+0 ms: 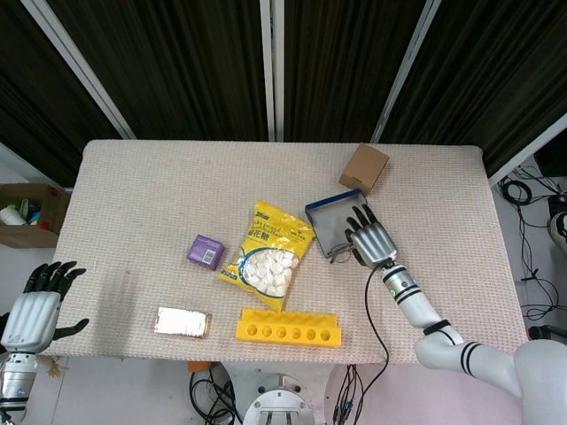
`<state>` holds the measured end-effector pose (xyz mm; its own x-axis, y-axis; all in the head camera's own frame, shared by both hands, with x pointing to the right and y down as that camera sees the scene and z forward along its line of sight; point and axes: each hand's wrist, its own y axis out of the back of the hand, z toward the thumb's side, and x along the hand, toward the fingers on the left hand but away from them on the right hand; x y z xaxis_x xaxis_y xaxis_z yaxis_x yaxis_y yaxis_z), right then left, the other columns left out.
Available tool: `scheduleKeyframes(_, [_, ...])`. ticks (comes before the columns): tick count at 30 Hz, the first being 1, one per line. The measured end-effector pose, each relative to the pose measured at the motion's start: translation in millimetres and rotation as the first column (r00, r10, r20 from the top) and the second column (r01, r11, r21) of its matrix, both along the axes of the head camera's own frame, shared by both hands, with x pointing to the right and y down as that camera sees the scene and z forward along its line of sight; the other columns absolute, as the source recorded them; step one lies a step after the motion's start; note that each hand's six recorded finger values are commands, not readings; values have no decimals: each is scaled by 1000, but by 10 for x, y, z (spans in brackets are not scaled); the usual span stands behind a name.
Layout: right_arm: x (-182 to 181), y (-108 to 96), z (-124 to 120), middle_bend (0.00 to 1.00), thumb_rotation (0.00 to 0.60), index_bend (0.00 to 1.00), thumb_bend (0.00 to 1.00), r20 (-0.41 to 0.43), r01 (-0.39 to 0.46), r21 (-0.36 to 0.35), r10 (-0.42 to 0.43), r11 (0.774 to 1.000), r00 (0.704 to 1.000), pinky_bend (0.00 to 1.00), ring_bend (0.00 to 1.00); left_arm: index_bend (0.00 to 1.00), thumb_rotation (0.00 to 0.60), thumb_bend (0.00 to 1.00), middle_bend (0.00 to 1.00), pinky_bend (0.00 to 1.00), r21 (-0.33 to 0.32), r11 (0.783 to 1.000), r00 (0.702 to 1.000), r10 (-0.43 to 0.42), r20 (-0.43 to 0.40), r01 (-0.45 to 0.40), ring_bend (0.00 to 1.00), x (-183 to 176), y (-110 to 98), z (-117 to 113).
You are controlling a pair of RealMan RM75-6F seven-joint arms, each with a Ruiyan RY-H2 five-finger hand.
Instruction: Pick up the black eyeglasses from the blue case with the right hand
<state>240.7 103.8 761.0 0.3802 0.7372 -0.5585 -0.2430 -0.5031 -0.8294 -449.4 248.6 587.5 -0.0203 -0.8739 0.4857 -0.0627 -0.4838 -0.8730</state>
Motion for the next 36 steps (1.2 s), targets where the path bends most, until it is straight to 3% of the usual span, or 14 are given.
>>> scheduleKeyframes(15, [-46, -36, -16, 294, 600, 700, 485, 17, 5, 25, -6, 1000, 1000, 0, 0, 203, 600, 32, 120, 96, -2, 1000, 1000, -5, 1, 5, 78, -17, 19, -1])
scheduleKeyframes(24, [-105, 62, -317, 301, 600, 708, 498, 91, 64, 14, -65, 998, 994, 0, 0, 203, 600, 32, 120, 96, 6, 1000, 1000, -8, 1, 8, 79, -20, 32, -24])
scheduleKeyframes(31, [-233, 258, -561, 301, 600, 707, 499, 177, 83, -53, -72, 995, 982, 0, 0, 203, 600, 32, 120, 96, 9, 1000, 1000, -4, -3, 4, 78, -3, 39, -29])
scheduleKeyframes(36, [-367, 449, -595, 300, 600, 698, 498, 221, 93, -149, -59, 984, 974, 0, 0, 203, 600, 32, 120, 96, 12, 1000, 1000, -7, -2, 7, 78, -9, 58, -45])
